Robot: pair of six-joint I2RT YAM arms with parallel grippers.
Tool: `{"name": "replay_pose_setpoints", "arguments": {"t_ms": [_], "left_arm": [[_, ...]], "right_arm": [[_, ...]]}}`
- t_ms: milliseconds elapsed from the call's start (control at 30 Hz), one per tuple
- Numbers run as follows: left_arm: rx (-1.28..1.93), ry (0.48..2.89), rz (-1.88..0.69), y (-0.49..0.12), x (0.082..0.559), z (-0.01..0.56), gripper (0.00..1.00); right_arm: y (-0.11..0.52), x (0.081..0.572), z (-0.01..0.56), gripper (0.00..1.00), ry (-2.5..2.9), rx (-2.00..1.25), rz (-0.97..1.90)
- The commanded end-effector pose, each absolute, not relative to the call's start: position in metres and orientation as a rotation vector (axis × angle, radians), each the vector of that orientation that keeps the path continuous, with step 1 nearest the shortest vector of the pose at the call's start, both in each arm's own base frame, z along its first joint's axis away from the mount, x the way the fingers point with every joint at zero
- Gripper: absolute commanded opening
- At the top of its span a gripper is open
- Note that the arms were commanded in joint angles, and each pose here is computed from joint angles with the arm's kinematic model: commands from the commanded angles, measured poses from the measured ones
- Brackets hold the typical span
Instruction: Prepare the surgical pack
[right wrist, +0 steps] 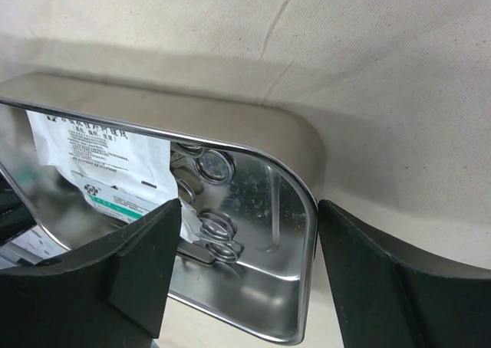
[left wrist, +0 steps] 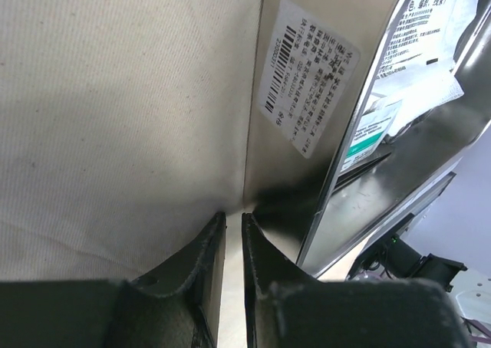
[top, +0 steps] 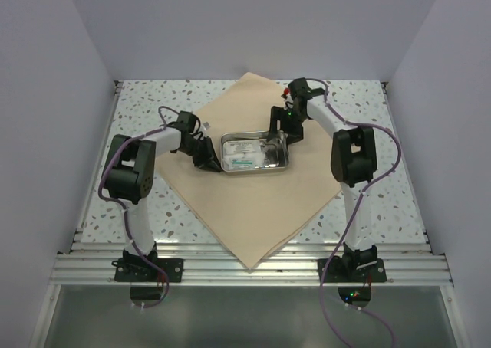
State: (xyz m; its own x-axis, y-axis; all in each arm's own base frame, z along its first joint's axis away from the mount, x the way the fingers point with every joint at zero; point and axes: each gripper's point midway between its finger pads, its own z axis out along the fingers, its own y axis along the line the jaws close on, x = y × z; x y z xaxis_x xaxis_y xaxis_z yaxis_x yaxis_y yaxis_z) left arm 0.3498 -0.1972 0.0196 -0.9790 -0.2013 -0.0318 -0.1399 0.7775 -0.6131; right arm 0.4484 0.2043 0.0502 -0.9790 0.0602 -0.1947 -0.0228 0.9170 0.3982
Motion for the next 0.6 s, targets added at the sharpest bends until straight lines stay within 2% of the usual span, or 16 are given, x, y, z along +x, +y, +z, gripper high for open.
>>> {"name": "replay_pose_setpoints", "arguments": {"t_ms": [0,67,100,167,333,567], "left_arm": [[-0.237,2.841,-0.950,-0.200,0.355,0.032,0.20],[-0.221,2.846,-0.904,-0.194,0.356,0.036,0.24],[-0.217,2.848,-0.847,-0.188,0.359,0.035,0.28],[-0.203,2.846,-0.775,-0.175,0.362,0.040,0.34],[-0.246,2.839,-0.699,-0.143,0.367,0.050,0.38],[-0.290,2.769,-0.606,-0.112,0.373,0.078,0.36]], "right_arm": [[0.204,0.451,0.069,0.76,2.839,0.015,0.570],[0.183,0.453,0.072,0.81,2.837,0.064,0.453],[0.172,0.450,0.075,0.91,2.855,0.112,0.384],[0.149,0.454,0.085,0.99,2.842,0.157,0.294],[0.125,0.454,0.105,0.99,2.798,0.157,0.260],[0.137,0.429,0.124,0.99,2.762,0.094,0.367]]}}
